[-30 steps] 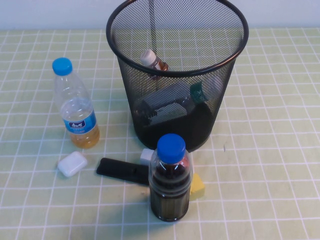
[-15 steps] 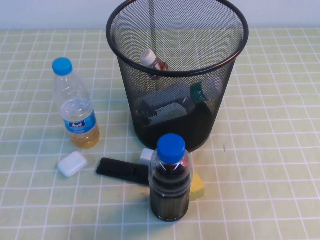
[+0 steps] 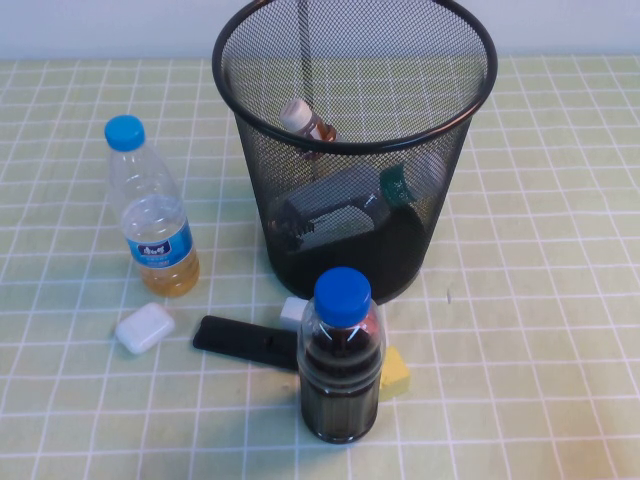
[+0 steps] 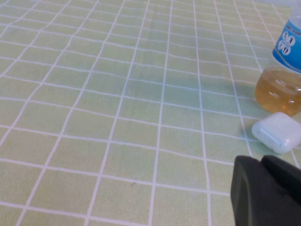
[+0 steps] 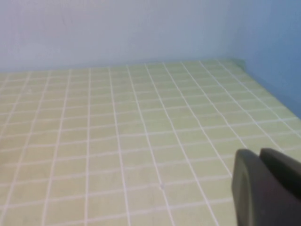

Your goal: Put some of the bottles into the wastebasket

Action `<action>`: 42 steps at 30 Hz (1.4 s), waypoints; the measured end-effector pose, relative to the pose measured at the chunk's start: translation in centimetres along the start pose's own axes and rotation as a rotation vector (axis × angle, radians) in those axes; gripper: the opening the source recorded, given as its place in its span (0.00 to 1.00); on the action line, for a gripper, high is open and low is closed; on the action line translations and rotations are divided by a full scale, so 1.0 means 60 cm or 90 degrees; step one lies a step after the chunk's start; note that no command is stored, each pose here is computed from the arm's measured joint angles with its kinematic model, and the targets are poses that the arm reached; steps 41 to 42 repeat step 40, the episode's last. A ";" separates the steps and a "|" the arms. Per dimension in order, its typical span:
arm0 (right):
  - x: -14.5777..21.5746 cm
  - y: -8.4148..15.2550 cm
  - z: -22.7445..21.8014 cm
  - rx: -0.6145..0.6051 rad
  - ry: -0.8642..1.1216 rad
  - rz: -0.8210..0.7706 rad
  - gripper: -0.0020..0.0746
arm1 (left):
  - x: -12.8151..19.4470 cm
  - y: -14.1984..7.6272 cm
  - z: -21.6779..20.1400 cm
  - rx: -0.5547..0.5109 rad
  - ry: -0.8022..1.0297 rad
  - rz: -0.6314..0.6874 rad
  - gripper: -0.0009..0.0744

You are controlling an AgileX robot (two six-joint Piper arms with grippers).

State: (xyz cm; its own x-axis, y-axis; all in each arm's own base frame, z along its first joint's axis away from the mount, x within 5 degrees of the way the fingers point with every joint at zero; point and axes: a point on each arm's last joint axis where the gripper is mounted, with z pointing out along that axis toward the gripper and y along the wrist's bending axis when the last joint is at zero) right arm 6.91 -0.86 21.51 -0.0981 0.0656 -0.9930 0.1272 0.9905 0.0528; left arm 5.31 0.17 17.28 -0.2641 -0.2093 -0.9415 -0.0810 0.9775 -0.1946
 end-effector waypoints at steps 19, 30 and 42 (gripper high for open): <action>0.074 -0.014 -0.020 0.045 0.121 -0.069 0.02 | 0.000 0.000 0.000 0.000 0.000 0.000 0.01; 0.074 -0.014 -0.020 0.045 0.121 -0.070 0.02 | 0.000 0.000 0.000 0.000 0.000 0.000 0.01; 0.074 -0.014 -0.020 0.045 0.121 -0.070 0.02 | 0.000 0.000 0.000 0.000 0.000 0.001 0.01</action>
